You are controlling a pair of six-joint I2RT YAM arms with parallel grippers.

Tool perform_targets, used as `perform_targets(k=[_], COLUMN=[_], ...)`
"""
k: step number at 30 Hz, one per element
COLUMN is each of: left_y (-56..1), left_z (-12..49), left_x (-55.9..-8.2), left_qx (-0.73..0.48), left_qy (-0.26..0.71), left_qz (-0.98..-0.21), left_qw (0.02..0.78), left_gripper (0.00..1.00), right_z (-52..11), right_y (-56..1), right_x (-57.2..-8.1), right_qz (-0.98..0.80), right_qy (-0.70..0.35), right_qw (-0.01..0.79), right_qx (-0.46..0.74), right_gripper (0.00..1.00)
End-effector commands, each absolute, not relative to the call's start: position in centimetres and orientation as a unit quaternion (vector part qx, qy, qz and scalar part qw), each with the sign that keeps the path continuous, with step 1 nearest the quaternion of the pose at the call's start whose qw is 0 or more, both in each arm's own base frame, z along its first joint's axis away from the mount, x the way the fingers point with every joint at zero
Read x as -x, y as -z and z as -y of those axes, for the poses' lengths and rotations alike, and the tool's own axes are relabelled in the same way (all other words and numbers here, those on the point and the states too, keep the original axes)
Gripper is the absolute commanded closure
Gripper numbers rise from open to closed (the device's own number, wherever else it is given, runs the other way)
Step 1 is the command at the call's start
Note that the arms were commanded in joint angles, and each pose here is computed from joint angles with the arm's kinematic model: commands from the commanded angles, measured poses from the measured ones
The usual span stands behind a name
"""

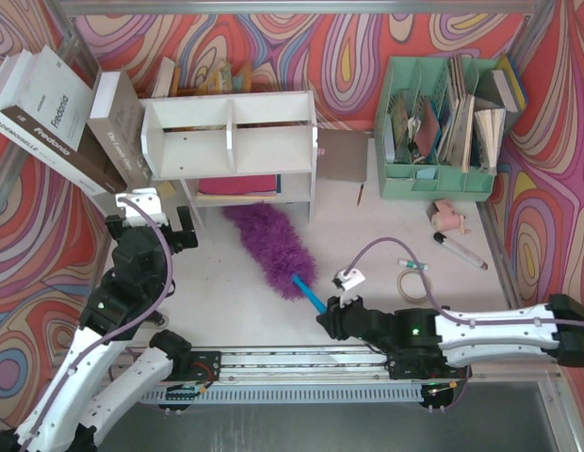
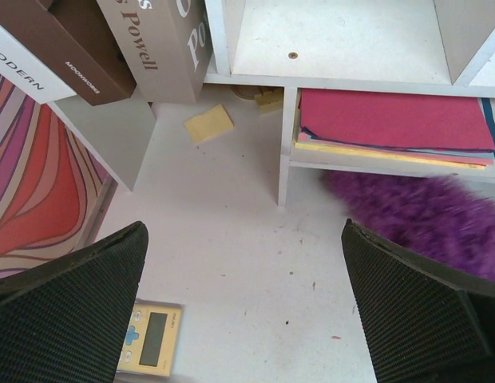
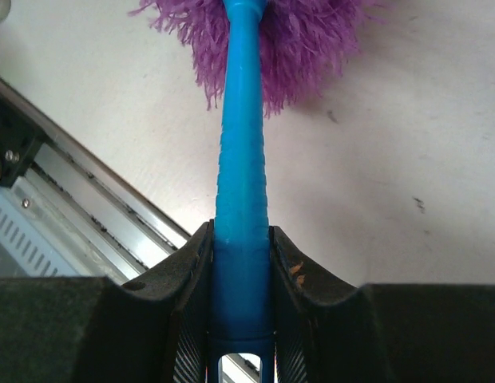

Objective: Dust the bookshelf with a duster

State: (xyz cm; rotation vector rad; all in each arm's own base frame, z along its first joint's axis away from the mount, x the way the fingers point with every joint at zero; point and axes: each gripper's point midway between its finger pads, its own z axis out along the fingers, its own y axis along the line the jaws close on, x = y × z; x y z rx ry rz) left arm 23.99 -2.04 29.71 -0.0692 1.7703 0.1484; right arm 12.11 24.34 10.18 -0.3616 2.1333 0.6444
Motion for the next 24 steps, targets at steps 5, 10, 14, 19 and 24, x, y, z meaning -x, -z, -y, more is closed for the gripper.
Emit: perform_targets(k=[5,10,14,19,24], left_y=[-29.9,-29.9,-29.8,-29.8,-29.7], left_z=[1.5,1.4,1.6,1.7,1.7], left_x=[-23.7,-23.7,-23.8,-23.9,-24.0], left_qx=[0.04,0.04,0.036,0.036,0.035], left_qy=[-0.069,-0.069,-0.069,-0.07,-0.071], left_qz=[-0.769,-0.768,-0.77,-0.771,-0.772], left_qw=[0.634,0.636,0.634,0.632,0.631], left_gripper=[0.02,0.01,0.01,0.01,0.01], right_z=[-29.2,-23.8,-18.7,-16.4,-19.0], right_y=[-12.4,-11.5,-11.0,-10.7,-10.7], right_x=[-12.4,-13.4,-13.6,-13.7,-14.0], right_qz=[-0.827,-0.848,-0.864,-0.867,-0.862], right_qy=[-0.302,-0.243,-0.204,-0.195,-0.211], right_qw=[0.443,0.458,0.458,0.459,0.461], right_qx=[0.17,0.112,0.033,-0.018,0.003], right_gripper=[1.0,1.0,1.0,1.0,1.0])
